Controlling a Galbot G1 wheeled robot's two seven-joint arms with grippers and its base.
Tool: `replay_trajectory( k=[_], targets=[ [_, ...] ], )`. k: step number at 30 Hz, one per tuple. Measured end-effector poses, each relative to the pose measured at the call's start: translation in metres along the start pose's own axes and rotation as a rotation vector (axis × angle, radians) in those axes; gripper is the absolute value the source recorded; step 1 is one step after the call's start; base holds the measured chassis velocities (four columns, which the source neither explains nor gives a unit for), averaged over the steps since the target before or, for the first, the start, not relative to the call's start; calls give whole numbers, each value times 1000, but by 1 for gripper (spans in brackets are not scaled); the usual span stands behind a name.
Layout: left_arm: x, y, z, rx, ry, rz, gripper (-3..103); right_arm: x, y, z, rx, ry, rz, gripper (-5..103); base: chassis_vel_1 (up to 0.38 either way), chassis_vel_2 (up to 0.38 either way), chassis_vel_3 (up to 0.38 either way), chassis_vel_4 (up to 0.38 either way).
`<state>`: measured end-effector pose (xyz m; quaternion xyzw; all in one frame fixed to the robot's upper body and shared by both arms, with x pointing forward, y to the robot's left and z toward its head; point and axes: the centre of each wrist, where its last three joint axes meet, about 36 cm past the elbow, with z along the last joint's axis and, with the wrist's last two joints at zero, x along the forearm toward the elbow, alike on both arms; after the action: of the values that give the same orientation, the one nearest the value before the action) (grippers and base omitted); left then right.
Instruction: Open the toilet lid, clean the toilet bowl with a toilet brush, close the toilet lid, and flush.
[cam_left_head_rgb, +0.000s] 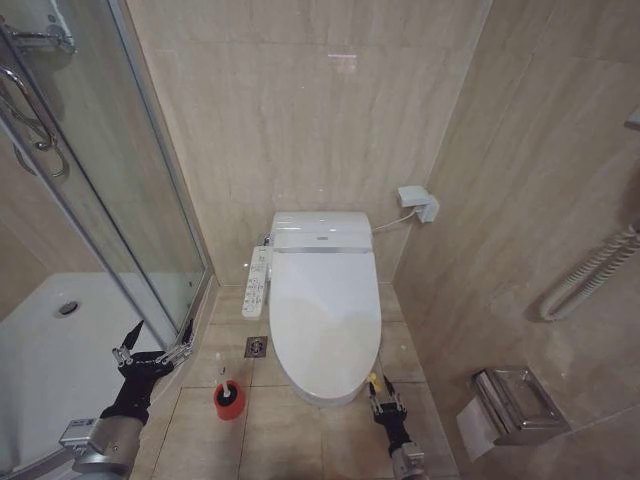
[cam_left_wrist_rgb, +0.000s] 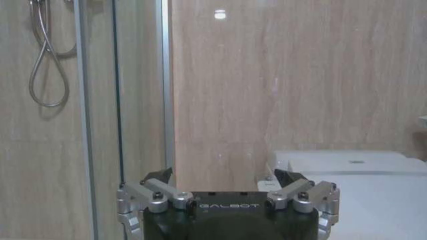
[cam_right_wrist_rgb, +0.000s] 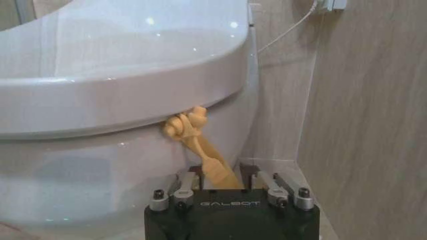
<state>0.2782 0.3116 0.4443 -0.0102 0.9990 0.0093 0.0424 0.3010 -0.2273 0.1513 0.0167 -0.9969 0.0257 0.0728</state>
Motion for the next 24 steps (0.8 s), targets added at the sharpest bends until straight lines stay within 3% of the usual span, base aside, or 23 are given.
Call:
replay_trajectory(
  k=[1, 2, 9, 10, 17, 24],
  targets=[
    [0, 0, 0, 0, 0, 0, 100, 1, 0, 0, 0, -1, -1, 55, 0, 0, 0, 0],
    [0, 0, 0, 0, 0, 0, 100, 1, 0, -1, -1, -2, 0, 28, 0, 0, 0, 0],
    [0, 0, 0, 0, 0, 0, 100, 6, -6, -5, -7, -15, 23, 28, 0, 0, 0, 0],
    [0, 0, 0, 0, 0, 0, 100, 7, -8, -7, -9, -19, 30, 3, 0, 0, 0, 0],
    [0, 0, 0, 0, 0, 0, 100, 16, -22, -29, -35, -60, 78, 3, 0, 0, 0, 0],
    [0, 0, 0, 0, 0, 0, 100, 33, -40, -91, -117, -168, 115, 1, 0, 0, 0, 0]
  ],
)
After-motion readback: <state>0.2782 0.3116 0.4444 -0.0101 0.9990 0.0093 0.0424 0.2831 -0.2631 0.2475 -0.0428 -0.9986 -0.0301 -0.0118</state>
